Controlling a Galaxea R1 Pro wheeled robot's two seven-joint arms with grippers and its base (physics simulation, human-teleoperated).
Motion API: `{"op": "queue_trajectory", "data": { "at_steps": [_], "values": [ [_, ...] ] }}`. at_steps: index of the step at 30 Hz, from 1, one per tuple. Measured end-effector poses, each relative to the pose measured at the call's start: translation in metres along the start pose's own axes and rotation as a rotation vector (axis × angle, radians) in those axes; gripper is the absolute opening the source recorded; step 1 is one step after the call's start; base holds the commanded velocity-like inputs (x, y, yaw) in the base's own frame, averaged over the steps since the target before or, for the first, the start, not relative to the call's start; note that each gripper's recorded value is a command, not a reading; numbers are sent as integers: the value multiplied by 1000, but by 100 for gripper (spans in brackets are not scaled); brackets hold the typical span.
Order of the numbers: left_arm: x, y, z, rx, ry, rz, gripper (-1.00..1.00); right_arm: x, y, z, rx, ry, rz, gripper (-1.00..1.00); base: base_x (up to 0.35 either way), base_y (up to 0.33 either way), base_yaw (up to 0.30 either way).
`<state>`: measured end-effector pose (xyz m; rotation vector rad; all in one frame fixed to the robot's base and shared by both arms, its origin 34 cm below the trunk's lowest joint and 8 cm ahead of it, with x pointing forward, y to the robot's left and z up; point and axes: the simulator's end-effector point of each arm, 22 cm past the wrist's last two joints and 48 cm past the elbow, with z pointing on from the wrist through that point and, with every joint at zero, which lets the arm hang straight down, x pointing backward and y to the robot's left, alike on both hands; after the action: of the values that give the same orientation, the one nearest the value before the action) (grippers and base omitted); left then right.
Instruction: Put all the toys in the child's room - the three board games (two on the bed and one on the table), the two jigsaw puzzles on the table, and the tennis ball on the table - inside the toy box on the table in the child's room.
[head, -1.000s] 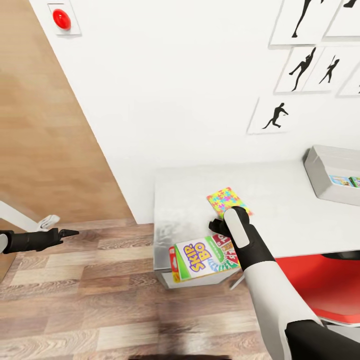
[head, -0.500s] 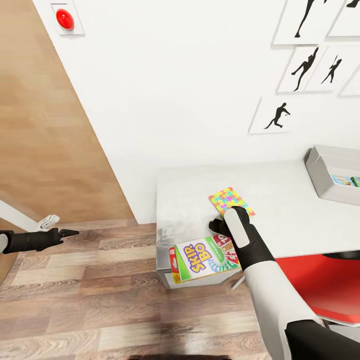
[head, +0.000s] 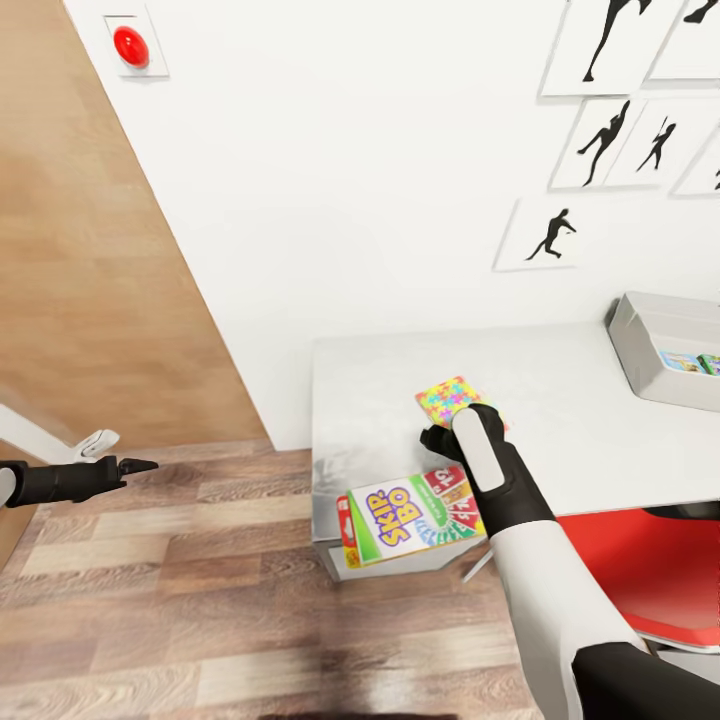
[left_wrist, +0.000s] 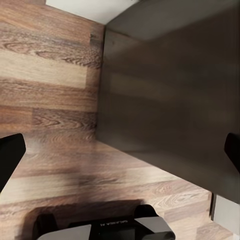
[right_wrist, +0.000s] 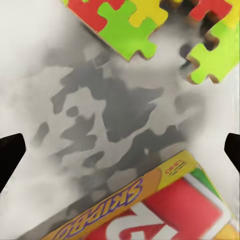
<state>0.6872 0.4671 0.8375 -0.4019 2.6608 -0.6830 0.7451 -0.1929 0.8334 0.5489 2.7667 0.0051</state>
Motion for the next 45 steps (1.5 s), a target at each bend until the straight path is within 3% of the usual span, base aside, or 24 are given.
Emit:
{"op": "queue_trajectory", "data": {
  "at_steps": [14, 19, 28, 33, 40, 43, 45],
  "values": [
    [-6, -7, -9, 8, -18, 9, 100, -24, 4, -25, -21, -69, 15, 100, 0, 0, -105],
    [-9, -9, -12, 10, -25, 12, 100, -41, 8, -42, -43, -120, 26, 100, 0, 0, -110],
    [-13, -14, -18, 16, -37, 17, 100, -77, 18, -91, -112, -246, 44, 100, 0, 0, -112],
    [-15, -17, -21, 19, -44, 20, 100, -100, 24, -132, -164, -329, 30, 100, 0, 0, -115],
    [-18, -20, -26, 23, -53, 25, 100, -112, 30, -169, -219, -394, 24, 100, 0, 0, -117],
    [-19, -22, -28, 26, -57, 26, 100, -99, 32, -169, -240, -382, 27, 100, -9, 0, -119],
    [-20, -23, -29, 28, -59, 27, 100, -72, 31, -156, -244, -341, 26, 100, -61, 0, -120]
  ]
}}
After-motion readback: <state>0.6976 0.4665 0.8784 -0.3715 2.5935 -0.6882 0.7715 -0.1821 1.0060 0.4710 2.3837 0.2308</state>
